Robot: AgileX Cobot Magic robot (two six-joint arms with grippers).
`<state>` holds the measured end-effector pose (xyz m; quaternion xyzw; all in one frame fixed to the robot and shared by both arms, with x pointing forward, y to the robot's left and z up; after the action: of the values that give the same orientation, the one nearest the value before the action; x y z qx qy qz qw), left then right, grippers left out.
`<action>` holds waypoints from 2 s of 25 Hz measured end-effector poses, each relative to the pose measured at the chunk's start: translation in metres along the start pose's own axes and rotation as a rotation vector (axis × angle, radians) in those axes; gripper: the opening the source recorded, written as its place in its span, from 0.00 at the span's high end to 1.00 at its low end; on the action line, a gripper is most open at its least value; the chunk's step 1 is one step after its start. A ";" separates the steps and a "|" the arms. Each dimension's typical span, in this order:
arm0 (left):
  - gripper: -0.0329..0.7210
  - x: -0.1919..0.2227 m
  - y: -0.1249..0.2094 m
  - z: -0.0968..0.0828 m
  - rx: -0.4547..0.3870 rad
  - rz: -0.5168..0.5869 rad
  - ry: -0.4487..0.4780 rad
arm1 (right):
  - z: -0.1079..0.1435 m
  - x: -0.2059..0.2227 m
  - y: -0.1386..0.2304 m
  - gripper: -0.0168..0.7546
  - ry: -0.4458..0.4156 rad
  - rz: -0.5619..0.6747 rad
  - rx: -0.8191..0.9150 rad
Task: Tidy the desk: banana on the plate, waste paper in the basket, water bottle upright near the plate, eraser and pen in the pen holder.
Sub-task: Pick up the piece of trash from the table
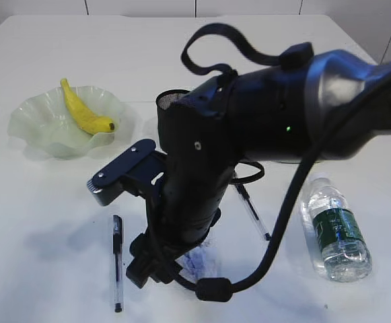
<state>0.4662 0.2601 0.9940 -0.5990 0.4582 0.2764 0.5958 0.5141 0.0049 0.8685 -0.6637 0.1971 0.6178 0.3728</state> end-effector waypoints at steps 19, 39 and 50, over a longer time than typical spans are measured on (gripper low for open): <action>0.45 0.000 -0.001 0.000 0.000 -0.006 -0.002 | -0.005 0.048 -0.001 0.42 0.035 0.028 0.003; 0.45 0.000 -0.001 0.000 0.000 -0.006 -0.002 | -0.007 0.047 0.014 0.91 0.047 0.105 0.026; 0.45 0.000 -0.001 0.001 0.001 -0.007 -0.004 | -0.005 -0.031 -0.002 0.91 0.032 -0.033 0.038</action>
<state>0.4676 0.2607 0.9945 -0.5997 0.4549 0.2751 0.5981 0.5140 -0.0030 0.8986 -0.6696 0.2037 0.5969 0.3922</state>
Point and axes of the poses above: a point on each arm's last joint axis where the gripper is mounted, x pointing out along that axis toward the gripper, z along the wrist's bending axis when the last joint is at zero, y = z × x, the point moved 10 cm from there along x, pointing out along that axis toward the gripper, and after that the axes turned 10 degrees about x, right-handed, at the moved point
